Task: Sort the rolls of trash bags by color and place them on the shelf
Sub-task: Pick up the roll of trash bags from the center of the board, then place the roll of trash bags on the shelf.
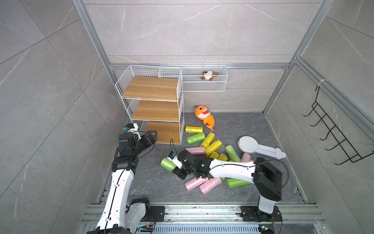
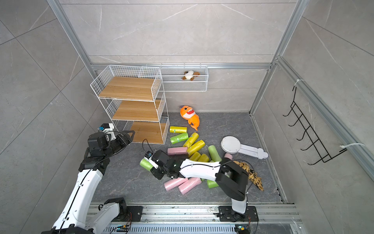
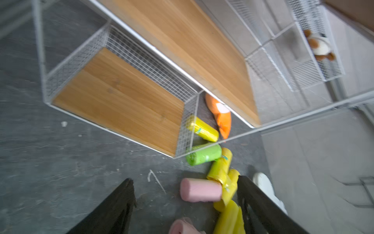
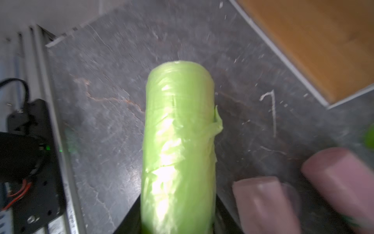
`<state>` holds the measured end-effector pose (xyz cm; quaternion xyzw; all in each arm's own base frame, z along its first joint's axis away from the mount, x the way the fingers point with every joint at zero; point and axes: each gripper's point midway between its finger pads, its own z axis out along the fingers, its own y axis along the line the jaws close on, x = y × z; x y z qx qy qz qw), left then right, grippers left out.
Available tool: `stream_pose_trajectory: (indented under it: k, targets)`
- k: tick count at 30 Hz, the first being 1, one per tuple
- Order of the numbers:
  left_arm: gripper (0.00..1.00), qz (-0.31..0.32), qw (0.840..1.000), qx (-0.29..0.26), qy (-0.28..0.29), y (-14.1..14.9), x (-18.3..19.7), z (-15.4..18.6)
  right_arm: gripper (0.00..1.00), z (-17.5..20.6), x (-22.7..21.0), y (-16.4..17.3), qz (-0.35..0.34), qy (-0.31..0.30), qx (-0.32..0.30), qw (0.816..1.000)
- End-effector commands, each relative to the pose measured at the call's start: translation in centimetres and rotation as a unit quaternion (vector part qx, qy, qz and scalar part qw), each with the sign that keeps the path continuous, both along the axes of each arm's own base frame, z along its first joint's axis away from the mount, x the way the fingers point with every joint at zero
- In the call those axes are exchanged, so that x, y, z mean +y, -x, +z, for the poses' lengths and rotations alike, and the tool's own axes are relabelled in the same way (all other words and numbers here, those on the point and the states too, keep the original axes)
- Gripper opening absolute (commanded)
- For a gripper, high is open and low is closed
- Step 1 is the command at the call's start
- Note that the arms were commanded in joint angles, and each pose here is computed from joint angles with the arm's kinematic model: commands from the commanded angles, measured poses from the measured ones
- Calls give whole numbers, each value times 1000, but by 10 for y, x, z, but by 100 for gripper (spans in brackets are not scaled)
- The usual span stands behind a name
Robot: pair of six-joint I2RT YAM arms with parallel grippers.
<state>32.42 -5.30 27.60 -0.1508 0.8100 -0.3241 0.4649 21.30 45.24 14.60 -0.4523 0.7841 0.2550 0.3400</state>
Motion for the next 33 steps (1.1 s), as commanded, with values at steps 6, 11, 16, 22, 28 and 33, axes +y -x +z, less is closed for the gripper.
stream_pose_trajectory:
  k: [6,11,16,22,28,33]
  targets:
    - [84,-207,972,-61,94,53,-70,79,41,117,-63,-11,23,-62,-175,982]
    - [87,-305,946,-56,93,80,-109,84,41,139,-86,-7,35,-70,-224,971]
    - [89,-365,928,-35,63,97,-135,72,41,151,-96,-2,45,-86,-248,964]
    - [90,-415,909,2,30,106,-158,48,41,157,-100,4,61,-101,-262,958]
    - [86,-464,885,8,28,114,-170,43,41,156,-101,8,79,-103,-274,953]
    - [67,-486,873,1,35,119,-174,45,41,156,-104,4,78,-99,-282,951]
